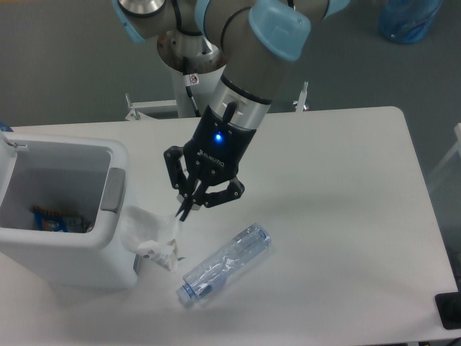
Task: Place the trash in the trash can
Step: 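Lift the tissue and carry it over the white bin, then open the gripper to drop the tissue into the bin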
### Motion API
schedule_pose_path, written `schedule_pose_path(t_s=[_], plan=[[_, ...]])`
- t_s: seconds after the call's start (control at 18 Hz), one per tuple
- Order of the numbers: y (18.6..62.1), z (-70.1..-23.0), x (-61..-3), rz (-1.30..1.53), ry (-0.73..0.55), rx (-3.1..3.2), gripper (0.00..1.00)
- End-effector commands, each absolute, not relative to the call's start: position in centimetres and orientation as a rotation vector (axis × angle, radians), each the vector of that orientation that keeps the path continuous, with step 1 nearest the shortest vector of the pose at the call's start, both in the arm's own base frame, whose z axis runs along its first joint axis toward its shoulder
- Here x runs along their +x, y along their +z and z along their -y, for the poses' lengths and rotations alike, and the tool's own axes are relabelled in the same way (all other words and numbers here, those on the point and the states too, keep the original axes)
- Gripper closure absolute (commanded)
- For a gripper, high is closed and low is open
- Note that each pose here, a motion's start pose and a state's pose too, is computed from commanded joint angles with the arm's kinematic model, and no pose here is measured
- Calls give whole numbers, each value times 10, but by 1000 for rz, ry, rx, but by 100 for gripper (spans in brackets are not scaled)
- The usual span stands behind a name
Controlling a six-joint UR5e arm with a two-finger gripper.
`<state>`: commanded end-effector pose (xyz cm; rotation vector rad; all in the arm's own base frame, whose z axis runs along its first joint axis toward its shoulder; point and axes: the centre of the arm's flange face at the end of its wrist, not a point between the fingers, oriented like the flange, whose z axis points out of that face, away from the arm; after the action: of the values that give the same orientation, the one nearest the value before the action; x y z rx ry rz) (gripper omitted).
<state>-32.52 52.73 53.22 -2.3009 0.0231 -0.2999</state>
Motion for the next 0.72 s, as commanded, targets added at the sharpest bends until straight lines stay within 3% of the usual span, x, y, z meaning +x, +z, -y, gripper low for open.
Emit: schedule_pose_path(t_s=[0.22,0.72], plan=[[561,-511,-289,-63,-289,-2266,100],[557,-514,-198,-206,-342,-2273,97]])
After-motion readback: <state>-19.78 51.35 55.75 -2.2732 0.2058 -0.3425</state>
